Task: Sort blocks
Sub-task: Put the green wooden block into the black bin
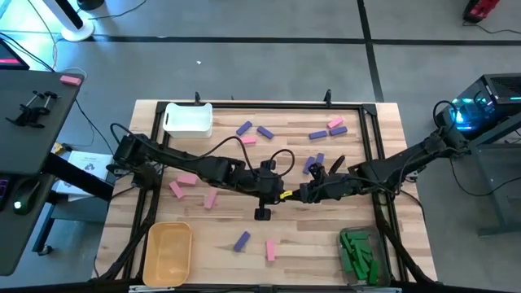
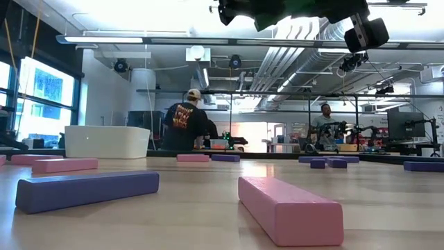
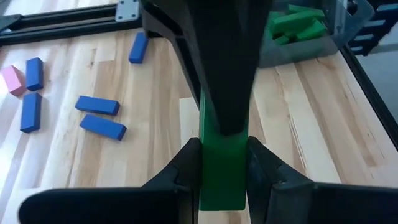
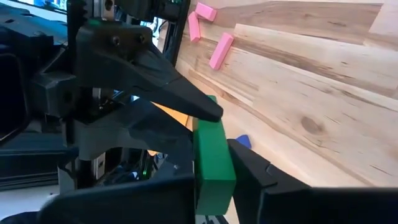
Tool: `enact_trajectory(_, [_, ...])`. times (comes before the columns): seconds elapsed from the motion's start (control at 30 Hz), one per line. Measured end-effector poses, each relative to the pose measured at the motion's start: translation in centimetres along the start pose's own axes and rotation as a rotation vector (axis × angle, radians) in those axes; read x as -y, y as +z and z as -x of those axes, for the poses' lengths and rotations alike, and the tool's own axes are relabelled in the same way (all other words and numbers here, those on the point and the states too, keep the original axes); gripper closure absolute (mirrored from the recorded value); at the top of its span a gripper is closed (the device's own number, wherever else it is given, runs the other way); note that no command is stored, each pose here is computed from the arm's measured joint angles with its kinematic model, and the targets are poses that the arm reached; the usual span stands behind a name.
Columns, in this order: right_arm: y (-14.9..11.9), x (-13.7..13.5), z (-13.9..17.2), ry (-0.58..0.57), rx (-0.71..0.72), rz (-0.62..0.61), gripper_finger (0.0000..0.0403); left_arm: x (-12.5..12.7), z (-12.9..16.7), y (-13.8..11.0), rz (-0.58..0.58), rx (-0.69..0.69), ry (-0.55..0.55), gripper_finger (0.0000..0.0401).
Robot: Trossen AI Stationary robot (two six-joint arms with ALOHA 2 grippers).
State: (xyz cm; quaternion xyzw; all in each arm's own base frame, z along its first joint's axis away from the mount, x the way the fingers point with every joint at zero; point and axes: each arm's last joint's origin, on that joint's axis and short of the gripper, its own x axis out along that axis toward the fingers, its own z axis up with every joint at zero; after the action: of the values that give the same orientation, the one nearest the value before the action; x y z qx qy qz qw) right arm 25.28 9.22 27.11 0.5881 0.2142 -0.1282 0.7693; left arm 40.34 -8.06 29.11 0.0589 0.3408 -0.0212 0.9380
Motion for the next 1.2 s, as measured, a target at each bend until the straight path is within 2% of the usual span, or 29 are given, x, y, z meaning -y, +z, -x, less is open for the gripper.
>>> enact_trajectory(0.33, [0.0,-0.1,0.0,0.009,0.012,-0.001,0.0328,-0.2,0.0,0.1,0.009,0.005,0.05,0.035])
enact_trajectory(0.43, [0.0,-0.1,0.0,0.007,0.012,0.001,0.0339,-0.2,0.0,0.1,0.009,0.005,0.052,0.035])
enact_trajectory(0.6, [0.0,0.0,0.0,-0.005,0.012,0.006,0.0393,-0.2,0.0,0.0,-0.008,0.003,0.059,0.035])
enact_trajectory(0.73, [0.0,0.0,0.0,-0.006,0.014,0.011,0.0393,-0.2,0.0,0.0,-0.022,0.003,0.052,0.0347])
enact_trajectory(0.93, [0.1,-0.1,0.5,0.004,-0.002,0.018,0.0399,0.4,0.4,0.2,-0.042,0.015,0.017,0.0298])
enact_trajectory(1.07, [0.6,-0.3,2.2,0.014,-0.009,0.044,0.0401,0.7,2.3,0.1,-0.026,-0.023,-0.022,0.026])
enact_trajectory(1.2, [1.0,-0.2,4.4,-0.001,-0.008,0.059,0.0401,0.3,5.1,-0.4,0.003,-0.106,-0.037,0.0244])
